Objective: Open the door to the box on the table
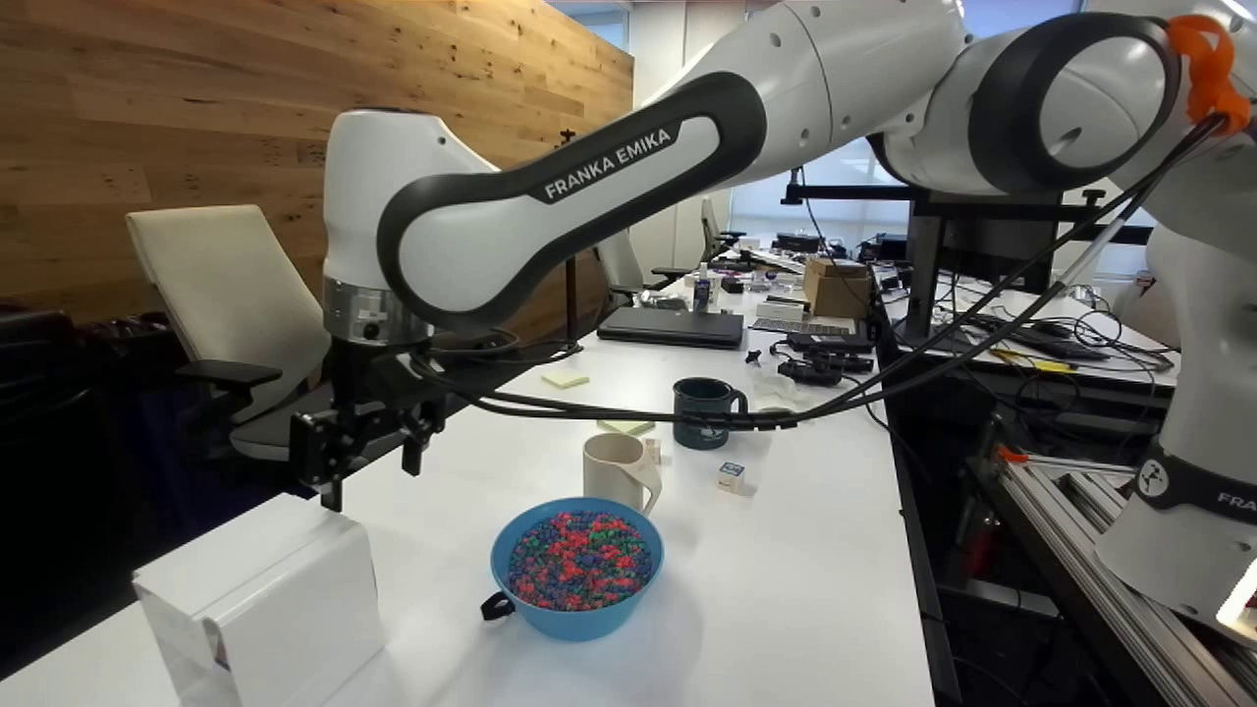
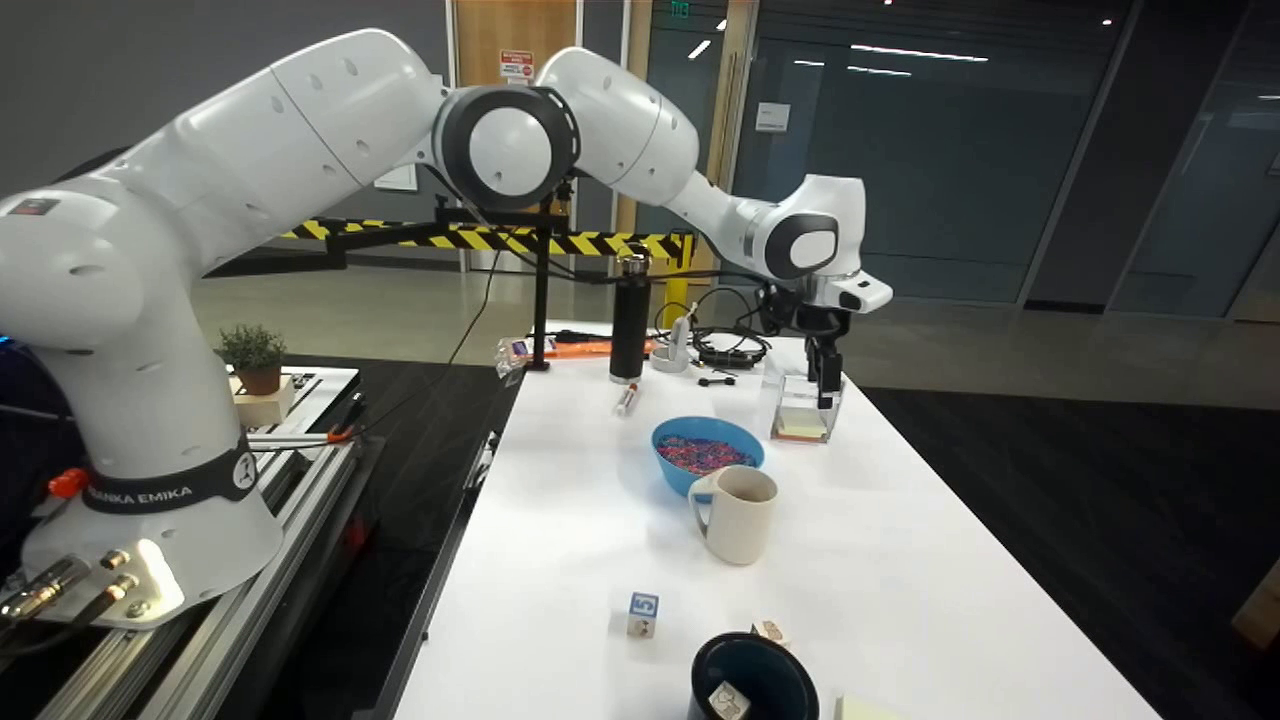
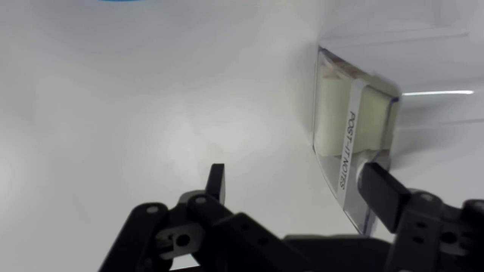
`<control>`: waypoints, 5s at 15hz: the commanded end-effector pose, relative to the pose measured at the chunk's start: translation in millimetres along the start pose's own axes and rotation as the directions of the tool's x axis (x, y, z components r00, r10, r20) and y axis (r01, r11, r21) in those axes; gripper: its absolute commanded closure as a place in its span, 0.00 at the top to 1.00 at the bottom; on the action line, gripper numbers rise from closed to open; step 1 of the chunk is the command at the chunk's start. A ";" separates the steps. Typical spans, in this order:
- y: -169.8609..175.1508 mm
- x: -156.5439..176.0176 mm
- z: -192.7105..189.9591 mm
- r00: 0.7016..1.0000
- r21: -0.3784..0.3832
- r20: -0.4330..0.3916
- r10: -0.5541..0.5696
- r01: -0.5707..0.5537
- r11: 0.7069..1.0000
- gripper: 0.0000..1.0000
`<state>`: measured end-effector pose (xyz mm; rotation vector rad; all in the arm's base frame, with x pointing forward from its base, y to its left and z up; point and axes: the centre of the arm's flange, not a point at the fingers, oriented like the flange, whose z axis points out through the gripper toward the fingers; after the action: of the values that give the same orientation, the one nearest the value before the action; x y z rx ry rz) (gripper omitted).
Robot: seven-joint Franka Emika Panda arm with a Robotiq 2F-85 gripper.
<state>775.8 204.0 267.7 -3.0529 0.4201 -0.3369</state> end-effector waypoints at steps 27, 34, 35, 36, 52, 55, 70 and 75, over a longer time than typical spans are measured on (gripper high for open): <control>1.4 10.4 23.4 1.000 -0.024 0.017 -0.026 0.026 0.999 0.43; 5.6 9.3 36.0 0.999 -0.037 0.024 -0.039 0.040 0.999 0.86; 6.3 9.3 37.0 0.999 -0.039 0.025 -0.040 0.041 0.998 0.83; 6.9 9.3 37.8 0.999 -0.041 0.025 -0.041 0.042 0.998 0.82; 22.3 10.3 54.7 0.997 -0.077 0.047 -0.062 0.065 0.995 1.00; 26.2 10.3 59.4 0.997 -0.085 0.056 -0.061 0.065 0.994 1.00; 32.9 4.5 74.0 0.996 -0.099 0.071 -0.056 0.063 0.993 1.00; 35.2 4.0 56.6 0.996 -0.103 0.074 -0.039 0.047 0.994 1.00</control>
<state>776.8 170.2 195.5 -3.1580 0.3758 -0.2171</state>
